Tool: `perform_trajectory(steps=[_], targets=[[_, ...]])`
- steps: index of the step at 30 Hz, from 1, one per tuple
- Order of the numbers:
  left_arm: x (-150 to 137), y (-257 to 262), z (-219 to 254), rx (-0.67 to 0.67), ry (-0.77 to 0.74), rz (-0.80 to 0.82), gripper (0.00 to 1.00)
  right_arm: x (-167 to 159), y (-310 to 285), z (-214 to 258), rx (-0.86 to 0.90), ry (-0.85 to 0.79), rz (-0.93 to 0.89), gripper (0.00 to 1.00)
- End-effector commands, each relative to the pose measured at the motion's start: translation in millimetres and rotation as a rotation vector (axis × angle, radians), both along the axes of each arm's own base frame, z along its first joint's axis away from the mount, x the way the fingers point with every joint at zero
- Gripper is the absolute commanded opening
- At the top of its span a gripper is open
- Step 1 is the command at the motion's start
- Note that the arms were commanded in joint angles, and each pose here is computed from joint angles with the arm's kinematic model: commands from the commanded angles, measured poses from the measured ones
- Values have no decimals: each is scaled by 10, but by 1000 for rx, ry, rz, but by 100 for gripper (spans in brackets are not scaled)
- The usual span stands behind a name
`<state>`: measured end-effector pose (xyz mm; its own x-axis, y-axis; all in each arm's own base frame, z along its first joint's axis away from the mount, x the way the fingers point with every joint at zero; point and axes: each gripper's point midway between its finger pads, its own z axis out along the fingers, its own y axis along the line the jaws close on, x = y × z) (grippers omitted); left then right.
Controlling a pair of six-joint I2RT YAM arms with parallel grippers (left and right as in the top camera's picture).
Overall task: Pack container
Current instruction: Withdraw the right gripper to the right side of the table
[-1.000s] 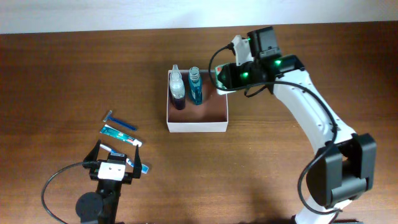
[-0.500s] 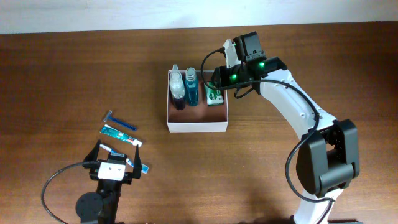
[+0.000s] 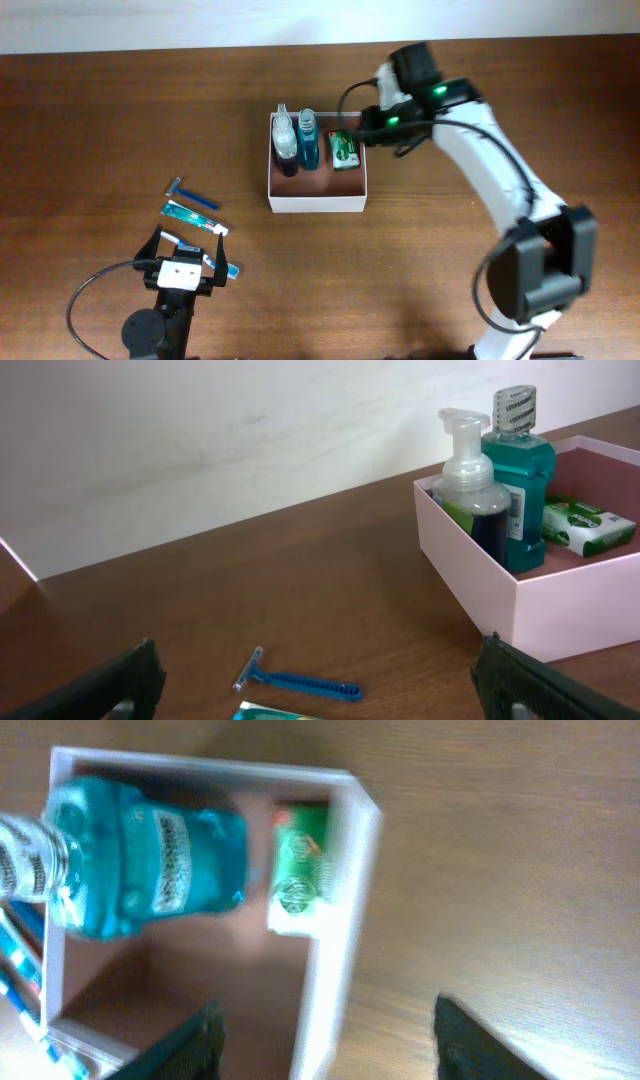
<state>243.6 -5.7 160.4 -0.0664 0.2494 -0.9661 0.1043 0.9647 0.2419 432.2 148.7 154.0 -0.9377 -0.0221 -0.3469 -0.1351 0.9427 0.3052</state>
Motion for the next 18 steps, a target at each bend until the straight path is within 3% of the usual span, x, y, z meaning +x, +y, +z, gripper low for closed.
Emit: perform_trajectory(steps=[1,4,6,12,18], targets=[[3,22,-23,-17,6,11,99,15,-691,510,-100,-87,-164,65],[3,22,-23,-17,6,11,99,-140,-1210,408,-197,1,-285,78],[3,23,-23,-17,6,12,99,-275,-1537,307,-260,75,-361,97],[3,22,-23,-17,6,11,99,-575,-2218,49,-322,236,-541,99],[3,23,-23,-17,6,12,99,-737,-2577,-70,-316,288,-635,99]])
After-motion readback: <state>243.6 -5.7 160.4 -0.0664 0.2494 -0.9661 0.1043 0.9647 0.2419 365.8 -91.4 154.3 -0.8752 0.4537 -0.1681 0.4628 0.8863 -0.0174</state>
